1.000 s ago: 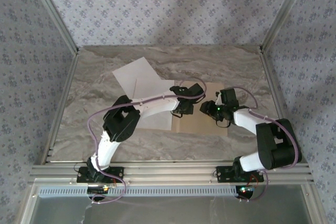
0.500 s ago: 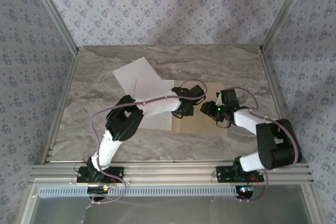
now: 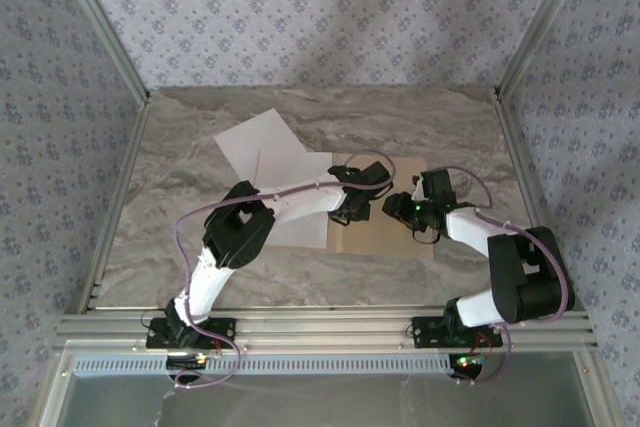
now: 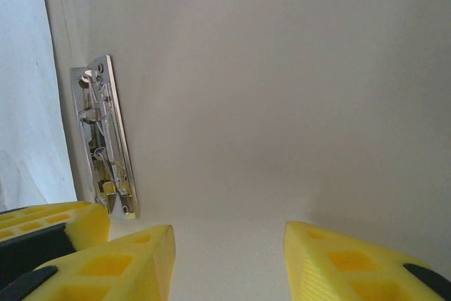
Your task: Put the files into the folder
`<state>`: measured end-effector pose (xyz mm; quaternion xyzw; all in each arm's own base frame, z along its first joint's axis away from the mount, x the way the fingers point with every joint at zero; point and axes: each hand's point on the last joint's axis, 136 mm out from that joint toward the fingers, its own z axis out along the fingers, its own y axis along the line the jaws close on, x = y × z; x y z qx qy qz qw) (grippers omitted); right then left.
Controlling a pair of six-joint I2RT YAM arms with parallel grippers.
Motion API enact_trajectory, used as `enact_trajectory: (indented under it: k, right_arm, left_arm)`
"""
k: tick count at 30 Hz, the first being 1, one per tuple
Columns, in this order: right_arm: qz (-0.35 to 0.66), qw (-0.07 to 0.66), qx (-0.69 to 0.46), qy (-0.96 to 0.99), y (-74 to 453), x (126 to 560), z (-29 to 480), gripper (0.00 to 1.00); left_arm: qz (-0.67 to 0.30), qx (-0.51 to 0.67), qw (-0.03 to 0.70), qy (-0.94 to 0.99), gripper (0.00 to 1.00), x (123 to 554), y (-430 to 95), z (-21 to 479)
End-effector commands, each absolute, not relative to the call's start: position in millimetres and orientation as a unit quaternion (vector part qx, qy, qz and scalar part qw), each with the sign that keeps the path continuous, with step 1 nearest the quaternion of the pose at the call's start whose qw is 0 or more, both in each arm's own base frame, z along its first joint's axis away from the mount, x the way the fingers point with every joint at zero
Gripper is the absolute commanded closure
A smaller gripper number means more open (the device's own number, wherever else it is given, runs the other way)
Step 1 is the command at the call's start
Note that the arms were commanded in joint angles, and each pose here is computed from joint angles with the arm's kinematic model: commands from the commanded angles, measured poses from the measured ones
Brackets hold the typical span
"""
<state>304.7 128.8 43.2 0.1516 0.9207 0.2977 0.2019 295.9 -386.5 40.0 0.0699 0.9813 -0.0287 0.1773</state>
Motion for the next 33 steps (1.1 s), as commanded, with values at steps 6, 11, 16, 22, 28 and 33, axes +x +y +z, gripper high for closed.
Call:
enact_trajectory:
  k: [6, 11, 16, 22, 28, 33]
  right_arm:
    - [0.29, 0.195, 0.151, 0.925, 125, 299, 37, 0.54]
    - [0.29, 0.195, 0.151, 0.925, 125, 299, 37, 0.54]
    - [0.289, 0.195, 0.151, 0.925, 124, 299, 36, 0.54]
    - [0.284, 0.185, 0.154, 0.928, 124, 299, 31, 0.54]
    - [0.275, 0.161, 0.163, 0.934, 122, 297, 18, 0.54]
    - [0.27, 0.142, 0.169, 0.937, 121, 296, 9, 0.54]
  left_arm:
    - [-0.017, 0.073, 0.164, 0.984, 0.83, 291, -390, 35]
    - [-0.015, 0.075, 0.165, 0.983, 0.84, 292, -390, 37]
    - [-0.014, 0.075, 0.165, 0.983, 0.86, 293, -391, 38]
    - [-0.009, 0.072, 0.161, 0.984, 0.88, 291, -389, 34]
    - [-0.01, 0.071, 0.15, 0.986, 0.91, 288, -390, 27]
    - [-0.017, 0.069, 0.133, 0.989, 0.94, 283, -392, 17]
